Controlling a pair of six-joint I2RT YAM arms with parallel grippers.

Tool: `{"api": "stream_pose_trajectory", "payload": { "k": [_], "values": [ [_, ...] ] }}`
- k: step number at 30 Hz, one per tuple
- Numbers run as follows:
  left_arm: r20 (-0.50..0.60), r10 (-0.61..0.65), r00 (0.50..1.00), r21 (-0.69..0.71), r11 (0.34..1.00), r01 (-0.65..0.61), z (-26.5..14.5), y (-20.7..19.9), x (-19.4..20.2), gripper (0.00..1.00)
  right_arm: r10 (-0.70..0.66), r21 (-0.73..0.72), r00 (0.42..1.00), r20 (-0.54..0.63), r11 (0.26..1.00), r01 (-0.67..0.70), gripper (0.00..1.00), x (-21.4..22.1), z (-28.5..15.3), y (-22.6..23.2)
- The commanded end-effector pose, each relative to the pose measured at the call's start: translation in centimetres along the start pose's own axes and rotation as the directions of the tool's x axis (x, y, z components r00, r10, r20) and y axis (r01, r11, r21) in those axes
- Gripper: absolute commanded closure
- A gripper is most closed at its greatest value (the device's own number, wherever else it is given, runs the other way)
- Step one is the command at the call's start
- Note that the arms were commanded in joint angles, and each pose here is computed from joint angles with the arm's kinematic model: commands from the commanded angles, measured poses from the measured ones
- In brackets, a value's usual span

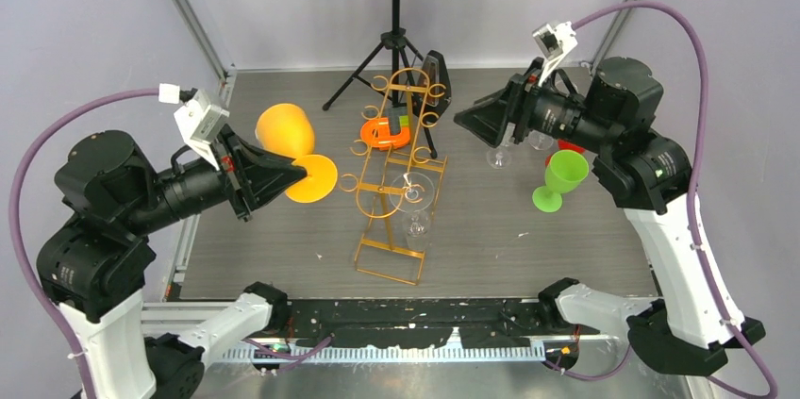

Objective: Take the wine glass off the wine glass rack
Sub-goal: Pick up the wine glass from the wine rack, then place the wine glass at the center of the board.

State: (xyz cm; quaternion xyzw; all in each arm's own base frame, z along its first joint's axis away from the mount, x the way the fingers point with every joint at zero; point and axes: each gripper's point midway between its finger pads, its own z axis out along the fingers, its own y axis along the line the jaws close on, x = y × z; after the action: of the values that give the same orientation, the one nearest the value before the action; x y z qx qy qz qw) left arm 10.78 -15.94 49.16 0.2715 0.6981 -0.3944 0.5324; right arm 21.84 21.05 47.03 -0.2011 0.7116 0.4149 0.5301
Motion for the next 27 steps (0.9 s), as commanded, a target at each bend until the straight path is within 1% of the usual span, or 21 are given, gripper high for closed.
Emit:
{"api": "stream_pose_trajectory", "payload": {
  "k": [1, 3, 8, 11, 12, 16, 20, 27],
  "values": [
    [-0.03, 0.119, 0.992, -0.023, 0.993, -0.12, 0.2, 0.7, 0.0, 1.0, 0.002, -0.095, 0.999, 0.042, 0.995, 0.002, 0.32, -2.0, 0.2, 3.2],
    [-0.045, 0.154, 0.987, -0.015, 0.988, -0.155, 0.5, 0.7, 0.3, 1.0, 0.004, -0.152, 1.0, 0.022, 0.988, 0.0, 0.32, -1.8, 0.9, 4.9],
    [-0.074, 0.243, 0.967, 0.008, 0.97, -0.243, 1.3, 0.6, 0.9, 1.0, 0.042, -0.226, 0.999, -0.005, 0.973, -0.042, 0.32, -1.3, 2.2, 7.2],
    [-0.1, 0.309, 0.946, 0.002, 0.951, -0.31, 2.0, 1.0, 1.3, 1.0, 0.078, -0.266, 0.997, -0.009, 0.961, -0.077, 0.32, -1.1, 2.6, 8.4],
    [-0.109, 0.326, 0.939, -0.023, 0.944, -0.33, 2.2, 1.4, 1.4, 1.0, 0.083, -0.273, 0.996, -0.016, 0.958, -0.084, 0.32, -0.9, 2.8, 8.6],
    [-0.141, 0.402, 0.905, -0.052, 0.91, -0.412, 3.0, 1.8, 1.7, 1.0, 0.089, -0.316, 0.995, -0.049, 0.943, -0.1, 0.32, -0.3, 3.4, 10.2],
    [-0.16, 0.453, 0.877, -0.062, 0.882, -0.467, 3.6, 1.6, 1.9, 1.0, 0.096, -0.348, 0.992, -0.081, 0.93, -0.118, 0.32, 0.3, 4.2, 11.4],
    [-0.169, 0.58, 0.797, -0.067, 0.8, -0.596, 5.2, 0.5, 2.7, 1.0, 0.094, -0.387, 0.988, -0.124, 0.912, -0.135, 0.32, 1.3, 5.9, 13.2]
  ]
}}
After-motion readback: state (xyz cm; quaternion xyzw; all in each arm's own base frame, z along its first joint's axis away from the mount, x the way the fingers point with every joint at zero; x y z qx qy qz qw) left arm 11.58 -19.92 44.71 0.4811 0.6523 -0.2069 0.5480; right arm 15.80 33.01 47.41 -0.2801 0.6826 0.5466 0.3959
